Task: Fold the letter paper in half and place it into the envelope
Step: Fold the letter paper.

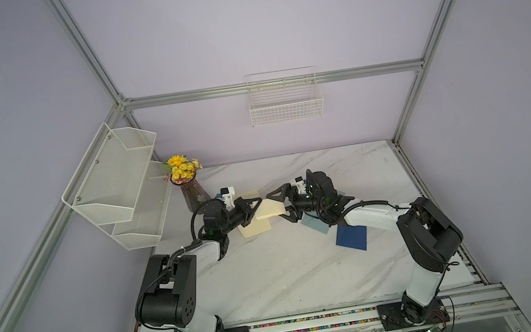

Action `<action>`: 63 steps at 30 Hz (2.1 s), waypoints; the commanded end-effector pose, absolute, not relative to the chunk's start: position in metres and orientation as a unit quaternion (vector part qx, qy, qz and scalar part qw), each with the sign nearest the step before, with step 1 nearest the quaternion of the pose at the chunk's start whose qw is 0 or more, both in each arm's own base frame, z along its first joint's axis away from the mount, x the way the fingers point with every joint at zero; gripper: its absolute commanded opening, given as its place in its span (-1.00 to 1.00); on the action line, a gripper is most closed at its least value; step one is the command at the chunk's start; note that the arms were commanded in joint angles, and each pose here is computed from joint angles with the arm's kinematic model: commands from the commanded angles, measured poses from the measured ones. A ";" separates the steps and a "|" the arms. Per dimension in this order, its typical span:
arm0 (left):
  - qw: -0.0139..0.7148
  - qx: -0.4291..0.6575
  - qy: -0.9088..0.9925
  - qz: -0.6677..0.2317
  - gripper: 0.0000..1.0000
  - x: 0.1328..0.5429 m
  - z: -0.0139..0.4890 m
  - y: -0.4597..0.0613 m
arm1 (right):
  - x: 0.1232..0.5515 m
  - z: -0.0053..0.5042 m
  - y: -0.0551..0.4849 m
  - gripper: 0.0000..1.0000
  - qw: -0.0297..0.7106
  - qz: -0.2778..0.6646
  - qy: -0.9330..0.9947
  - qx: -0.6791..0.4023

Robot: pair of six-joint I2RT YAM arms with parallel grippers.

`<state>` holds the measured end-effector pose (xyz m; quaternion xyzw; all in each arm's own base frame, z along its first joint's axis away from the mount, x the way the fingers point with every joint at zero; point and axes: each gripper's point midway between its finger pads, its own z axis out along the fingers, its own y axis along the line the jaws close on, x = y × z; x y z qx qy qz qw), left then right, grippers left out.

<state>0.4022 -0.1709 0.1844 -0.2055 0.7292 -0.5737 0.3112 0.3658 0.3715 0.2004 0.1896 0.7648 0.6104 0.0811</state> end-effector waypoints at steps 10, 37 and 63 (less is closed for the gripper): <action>0.464 -0.360 0.675 -0.446 -1.00 0.421 0.224 -0.122 | 0.410 0.213 0.387 0.58 0.106 0.654 0.659 0.355; 0.459 -0.384 0.708 -0.375 -1.00 0.401 0.202 -0.139 | 0.395 0.204 0.407 -0.78 0.109 0.651 0.632 0.405; 0.350 -0.209 0.891 -0.202 1.00 0.361 0.166 -0.132 | 0.382 0.185 0.396 -1.00 0.060 0.625 0.702 0.337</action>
